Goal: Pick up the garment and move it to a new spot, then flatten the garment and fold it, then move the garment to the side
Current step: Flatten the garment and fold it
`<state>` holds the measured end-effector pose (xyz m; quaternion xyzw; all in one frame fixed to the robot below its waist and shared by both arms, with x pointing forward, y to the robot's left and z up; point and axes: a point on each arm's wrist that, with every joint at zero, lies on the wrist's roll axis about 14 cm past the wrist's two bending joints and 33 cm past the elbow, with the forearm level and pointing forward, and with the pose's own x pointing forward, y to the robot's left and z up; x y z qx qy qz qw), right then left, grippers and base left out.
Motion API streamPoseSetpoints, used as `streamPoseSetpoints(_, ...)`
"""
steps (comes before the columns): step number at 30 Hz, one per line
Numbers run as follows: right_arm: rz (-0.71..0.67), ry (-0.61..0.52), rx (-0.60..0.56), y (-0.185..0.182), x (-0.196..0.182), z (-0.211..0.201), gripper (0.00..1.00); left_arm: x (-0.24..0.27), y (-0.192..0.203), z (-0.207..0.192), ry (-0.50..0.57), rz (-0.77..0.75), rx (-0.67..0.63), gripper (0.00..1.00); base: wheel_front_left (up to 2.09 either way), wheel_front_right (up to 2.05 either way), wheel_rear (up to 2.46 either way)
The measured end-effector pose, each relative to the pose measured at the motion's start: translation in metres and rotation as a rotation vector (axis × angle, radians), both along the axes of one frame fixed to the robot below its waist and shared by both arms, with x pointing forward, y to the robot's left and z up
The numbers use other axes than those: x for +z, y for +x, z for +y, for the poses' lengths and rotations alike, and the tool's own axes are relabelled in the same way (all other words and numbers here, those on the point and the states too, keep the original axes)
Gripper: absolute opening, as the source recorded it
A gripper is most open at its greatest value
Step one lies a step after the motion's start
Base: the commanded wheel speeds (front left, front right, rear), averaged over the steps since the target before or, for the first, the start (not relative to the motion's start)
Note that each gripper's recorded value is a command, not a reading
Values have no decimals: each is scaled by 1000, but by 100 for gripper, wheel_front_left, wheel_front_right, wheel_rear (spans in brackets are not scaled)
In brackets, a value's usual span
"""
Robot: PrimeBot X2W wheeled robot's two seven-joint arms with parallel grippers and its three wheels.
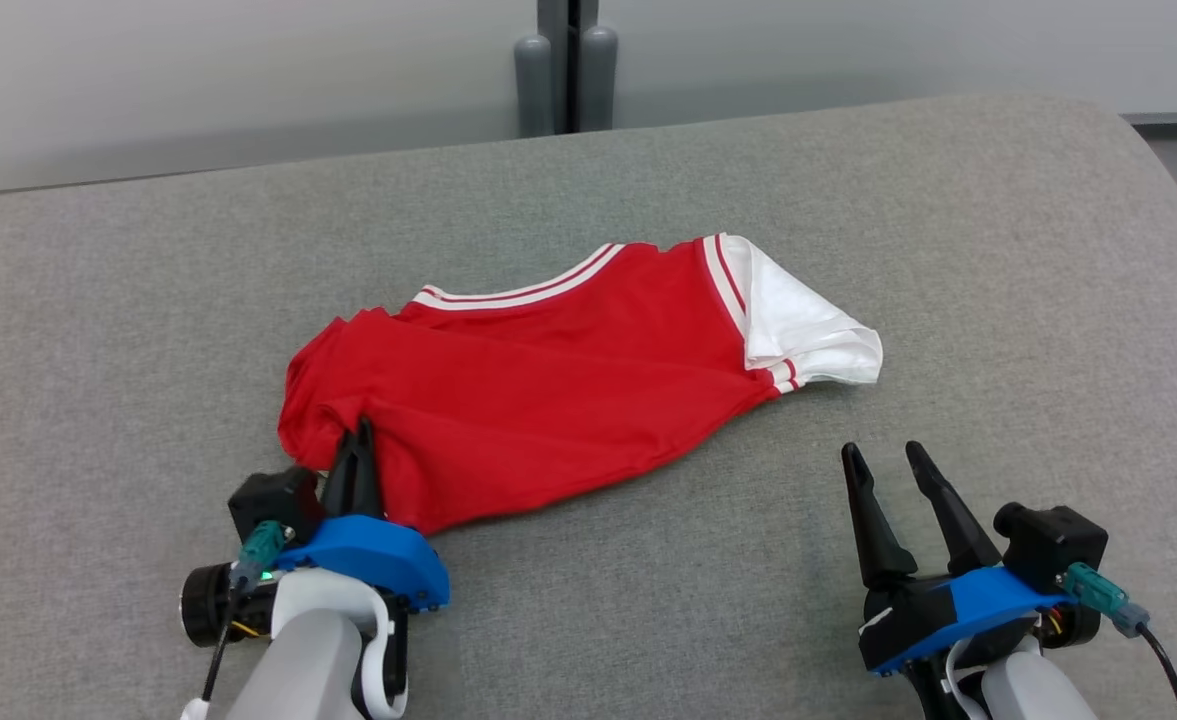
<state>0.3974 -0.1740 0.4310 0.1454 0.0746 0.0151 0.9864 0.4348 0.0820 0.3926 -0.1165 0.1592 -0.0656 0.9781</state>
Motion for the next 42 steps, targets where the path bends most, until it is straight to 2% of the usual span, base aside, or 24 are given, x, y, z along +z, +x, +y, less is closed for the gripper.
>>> streamPoseSetpoints(4,-5,-8,-27,0,2,-11,100,0,17,8,35,-8,32,0,0,0,0)
streamPoseSetpoints(10,-19,-12,-42,0,7,-17,100,-3,20,17,80,-7,42,0,0,0,0)
streamPoseSetpoints(11,-26,-12,-38,0,9,-16,100,-1,20,19,85,-11,44,26,0,0,0)
streamPoseSetpoints(12,-36,-14,-34,1,12,-15,100,1,19,20,89,-18,43,84,0,0,0)
streamPoseSetpoints(13,-45,-16,-29,1,15,-13,100,5,19,23,88,-27,54,100,0,0,0)
streamPoseSetpoints(26,-247,-113,24,-9,82,2,100,55,-29,69,178,-184,148,100,0,0,0)
streamPoseSetpoints(33,-248,-158,25,-27,82,1,100,54,-63,65,158,-190,124,100,0,0,0)
streamPoseSetpoints(42,-207,-152,27,-36,67,1,100,31,-90,48,134,-119,70,100,0,0,0)
